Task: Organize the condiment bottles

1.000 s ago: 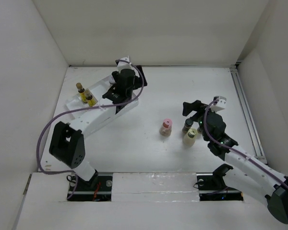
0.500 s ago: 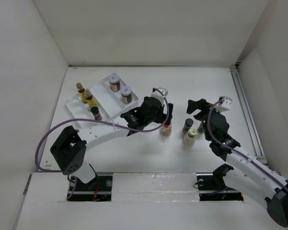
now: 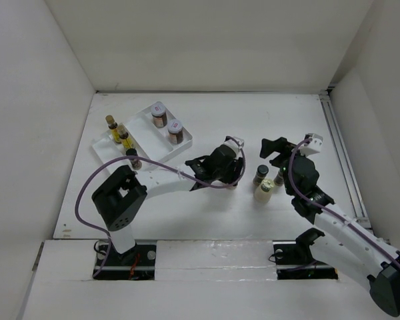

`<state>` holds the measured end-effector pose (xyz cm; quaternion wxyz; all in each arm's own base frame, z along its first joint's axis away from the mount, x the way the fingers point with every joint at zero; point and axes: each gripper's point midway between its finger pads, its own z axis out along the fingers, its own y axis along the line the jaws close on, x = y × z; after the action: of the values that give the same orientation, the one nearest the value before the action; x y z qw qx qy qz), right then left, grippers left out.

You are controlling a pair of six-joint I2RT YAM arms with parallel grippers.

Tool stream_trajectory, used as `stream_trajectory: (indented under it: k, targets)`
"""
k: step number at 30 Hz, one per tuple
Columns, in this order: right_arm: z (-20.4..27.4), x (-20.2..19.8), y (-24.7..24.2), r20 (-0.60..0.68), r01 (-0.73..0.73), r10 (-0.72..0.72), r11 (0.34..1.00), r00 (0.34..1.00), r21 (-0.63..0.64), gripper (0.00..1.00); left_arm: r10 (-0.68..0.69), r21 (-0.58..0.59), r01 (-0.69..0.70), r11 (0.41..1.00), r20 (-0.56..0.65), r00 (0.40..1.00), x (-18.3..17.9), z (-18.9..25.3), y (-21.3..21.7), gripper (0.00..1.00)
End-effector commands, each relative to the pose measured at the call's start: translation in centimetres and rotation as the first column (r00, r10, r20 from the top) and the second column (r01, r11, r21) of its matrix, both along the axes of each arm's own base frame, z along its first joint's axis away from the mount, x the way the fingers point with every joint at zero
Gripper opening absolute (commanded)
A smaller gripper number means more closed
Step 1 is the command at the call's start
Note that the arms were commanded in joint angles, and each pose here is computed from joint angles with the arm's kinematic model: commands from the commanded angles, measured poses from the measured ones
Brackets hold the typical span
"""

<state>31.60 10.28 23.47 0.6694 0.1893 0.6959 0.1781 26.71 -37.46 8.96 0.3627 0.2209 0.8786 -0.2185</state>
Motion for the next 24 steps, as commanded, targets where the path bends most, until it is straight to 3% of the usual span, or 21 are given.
stream_trajectory:
  k: [1, 3, 7, 10, 14, 17, 21, 24]
  targets:
    - [2.5, 0.2, 0.4, 0.057, -0.026, 0.024, 0.999, 0.998, 0.030, 0.89, 0.032, -0.058, -0.028, 0.998, 0.070, 0.997, 1.5, 3.1, -1.2, 0.53]
    - [2.5, 0.2, 0.6, 0.057, -0.035, 0.033, 0.999, 0.998, 0.029, 0.89, 0.065, -0.071, -0.059, 0.996, 0.089, 0.994, 2.0, 3.8, -1.0, 0.46]
    - [2.8, 0.3, 1.2, 0.058, -0.064, 0.062, 0.997, 0.996, 0.039, 0.89, 0.194, -0.130, -0.170, 0.977, 0.198, 0.961, 4.4, 8.4, 0.4, 0.45]
    - [2.8, 0.2, 1.6, 0.058, -0.084, 0.082, 0.996, 0.995, 0.038, 0.89, 0.340, -0.192, -0.298, 0.935, 0.249, 0.907, 8.2, 12.5, 2.6, 0.44]
    - [2.8, 0.2, 2.1, 0.059, -0.110, 0.107, 0.993, 0.993, 0.047, 0.88, 0.606, -0.332, -0.516, 0.790, 0.293, 0.740, 14.5, 18.3, 10.5, 0.42]
    - [2.8, 0.2, 2.1, 0.059, -0.110, 0.107, 0.993, 0.992, 0.047, 0.88, 0.734, -0.411, -0.614, 0.674, 0.285, 0.616, 16.6, 20.7, 16.1, 0.42]
    - [2.6, 0.4, 2.7, 0.050, -0.136, 0.133, 0.990, 0.990, 0.043, 0.88, 0.887, -0.495, -0.736, 0.462, 0.257, 0.383, 18.9, 22.3, 27.5, 0.44]
    - [2.3, 0.5, 3.0, 0.042, -0.146, 0.144, 0.988, 0.989, 0.040, 0.88, 0.908, -0.447, -0.792, 0.416, 0.242, 0.341, 20.6, 19.4, 30.8, 0.44]
